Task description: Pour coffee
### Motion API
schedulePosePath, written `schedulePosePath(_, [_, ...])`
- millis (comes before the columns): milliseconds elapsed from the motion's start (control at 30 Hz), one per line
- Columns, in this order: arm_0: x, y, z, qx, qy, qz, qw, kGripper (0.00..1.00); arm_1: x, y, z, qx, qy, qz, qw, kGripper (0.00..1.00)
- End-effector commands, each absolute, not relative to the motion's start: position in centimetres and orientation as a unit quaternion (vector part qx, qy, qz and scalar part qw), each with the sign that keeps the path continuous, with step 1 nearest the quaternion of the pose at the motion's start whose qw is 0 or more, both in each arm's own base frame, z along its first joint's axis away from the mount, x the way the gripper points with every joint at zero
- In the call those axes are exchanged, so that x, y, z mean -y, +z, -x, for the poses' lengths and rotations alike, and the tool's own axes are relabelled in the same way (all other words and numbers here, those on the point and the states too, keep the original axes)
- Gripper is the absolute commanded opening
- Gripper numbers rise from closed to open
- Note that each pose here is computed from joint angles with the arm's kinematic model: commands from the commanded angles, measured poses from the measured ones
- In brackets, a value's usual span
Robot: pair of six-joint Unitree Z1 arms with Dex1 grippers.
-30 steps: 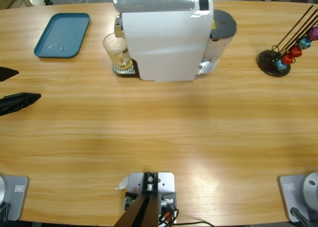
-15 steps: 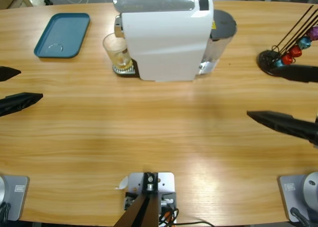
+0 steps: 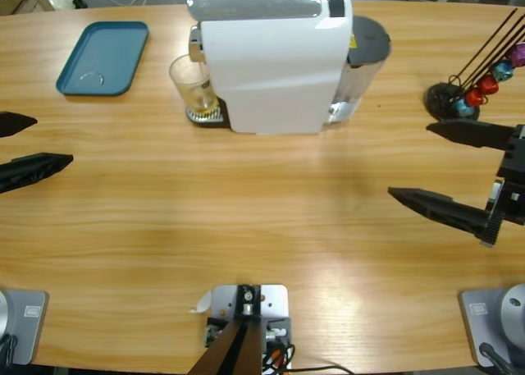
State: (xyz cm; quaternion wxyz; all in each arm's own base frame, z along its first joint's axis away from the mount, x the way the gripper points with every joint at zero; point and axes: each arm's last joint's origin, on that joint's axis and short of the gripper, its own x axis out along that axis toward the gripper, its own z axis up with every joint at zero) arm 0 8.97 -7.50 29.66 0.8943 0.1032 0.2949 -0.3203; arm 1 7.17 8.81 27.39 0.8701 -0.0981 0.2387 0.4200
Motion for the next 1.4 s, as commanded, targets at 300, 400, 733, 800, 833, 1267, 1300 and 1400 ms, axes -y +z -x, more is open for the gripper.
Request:
schedulePosePath(300, [7.81,28.32,-9.22,-0.321,-0.32,-0.109,0.885,0.908,-9.75,25.94,-7.74,-0.278,0.423,0.116,0.854,1.0])
schedulePosePath(400, [8.03,28.35,-9.46,-0.324,-0.321,-0.111,0.883,0.908,-9.85,25.92,-7.78,-0.279,0.426,0.117,0.853,1.0])
schedulePosePath(733, [8.03,28.31,-9.48,-0.325,-0.32,-0.111,0.883,0.908,-10.05,25.87,-7.81,-0.281,0.436,0.12,0.846,1.0])
schedulePosePath(800, [7.9,28.31,-9.32,-0.323,-0.32,-0.11,0.884,0.908,-10.07,25.84,-7.83,-0.282,0.436,0.12,0.846,1.0])
schedulePosePath(833, [7.89,28.32,-9.32,-0.323,-0.32,-0.109,0.884,0.908,-10.07,25.84,-7.83,-0.282,0.436,0.12,0.846,1.0])
schedulePosePath(1267, [8.08,28.21,-9.53,-0.328,-0.32,-0.112,0.882,0.908,-10.13,25.86,-7.73,-0.28,0.448,0.122,0.84,1.0])
schedulePosePath(1300, [8.06,28.19,-9.51,-0.328,-0.319,-0.112,0.882,0.908,-10.15,25.84,-7.75,-0.281,0.447,0.122,0.84,1.0])
schedulePosePath(1400, [8.06,28.17,-9.51,-0.329,-0.319,-0.112,0.882,0.908,-10.18,25.81,-7.76,-0.282,0.448,0.122,0.84,1.0])
